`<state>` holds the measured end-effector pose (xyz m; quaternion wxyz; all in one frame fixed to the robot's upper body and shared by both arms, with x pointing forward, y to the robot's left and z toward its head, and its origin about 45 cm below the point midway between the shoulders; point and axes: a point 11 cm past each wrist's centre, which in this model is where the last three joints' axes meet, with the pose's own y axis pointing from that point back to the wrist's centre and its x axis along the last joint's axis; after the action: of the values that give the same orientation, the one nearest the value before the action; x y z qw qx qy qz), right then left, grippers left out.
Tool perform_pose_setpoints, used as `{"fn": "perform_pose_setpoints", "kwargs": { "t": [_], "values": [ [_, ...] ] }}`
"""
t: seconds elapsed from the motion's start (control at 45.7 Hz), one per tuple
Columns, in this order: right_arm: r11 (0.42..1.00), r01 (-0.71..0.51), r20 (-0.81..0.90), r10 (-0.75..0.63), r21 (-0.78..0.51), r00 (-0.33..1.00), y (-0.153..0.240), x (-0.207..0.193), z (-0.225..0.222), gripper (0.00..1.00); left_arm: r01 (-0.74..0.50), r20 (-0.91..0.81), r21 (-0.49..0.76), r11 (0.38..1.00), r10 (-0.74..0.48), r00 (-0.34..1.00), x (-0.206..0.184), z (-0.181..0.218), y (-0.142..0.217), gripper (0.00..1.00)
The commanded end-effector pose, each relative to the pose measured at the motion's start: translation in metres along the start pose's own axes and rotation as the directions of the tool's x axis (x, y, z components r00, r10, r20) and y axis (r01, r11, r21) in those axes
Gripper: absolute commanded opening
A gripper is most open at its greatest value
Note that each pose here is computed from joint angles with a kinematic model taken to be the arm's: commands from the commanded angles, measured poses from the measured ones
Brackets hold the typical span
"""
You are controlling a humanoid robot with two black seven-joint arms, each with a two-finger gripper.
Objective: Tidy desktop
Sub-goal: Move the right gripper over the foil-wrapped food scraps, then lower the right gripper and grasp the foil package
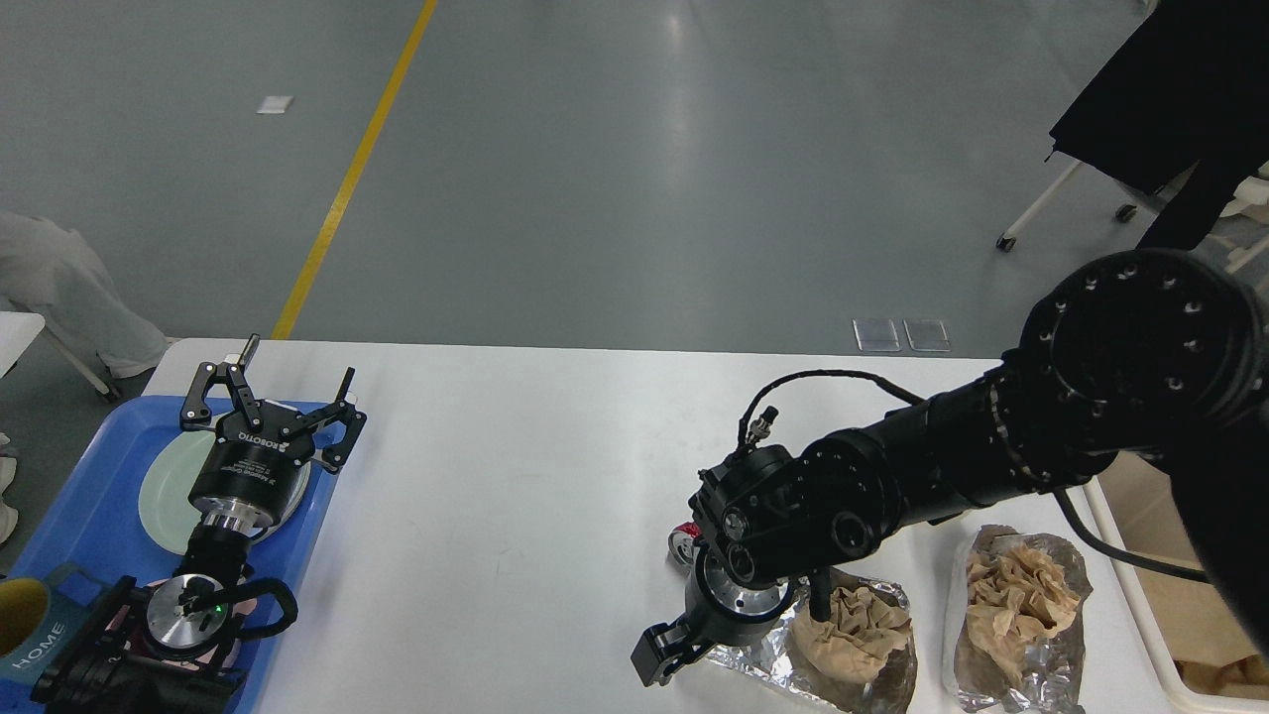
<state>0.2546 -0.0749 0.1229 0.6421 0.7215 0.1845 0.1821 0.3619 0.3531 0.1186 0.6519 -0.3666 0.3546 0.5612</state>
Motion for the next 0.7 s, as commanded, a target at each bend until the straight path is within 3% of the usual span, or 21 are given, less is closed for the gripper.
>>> {"fn": "perform_pose_setpoints", "kwargs": {
  "t": [0.0, 0.241, 0.678],
  "values": [
    [0.996, -0.082, -0.212, 0.075, -0.023, 0.974, -0.013, -0.005, -0.008, 0.95, 0.000, 0.000, 0.000, 1.000, 0.000, 1.000, 0.000, 0.000, 0.000, 0.97],
    [0.993, -0.086, -0.458, 0.038, -0.086, 0.888, -0.020, -0.021, 0.004, 0.95, 0.000, 0.000, 0.000, 1.000, 0.000, 1.000, 0.000, 0.000, 0.000, 0.97],
    [0.990, -0.002, -0.481, -0.066, -0.139, 0.874, -0.050, -0.061, 0.027, 0.93, 0.000, 0.000, 0.000, 1.000, 0.000, 1.000, 0.000, 0.000, 0.000, 0.97]
  ]
}}
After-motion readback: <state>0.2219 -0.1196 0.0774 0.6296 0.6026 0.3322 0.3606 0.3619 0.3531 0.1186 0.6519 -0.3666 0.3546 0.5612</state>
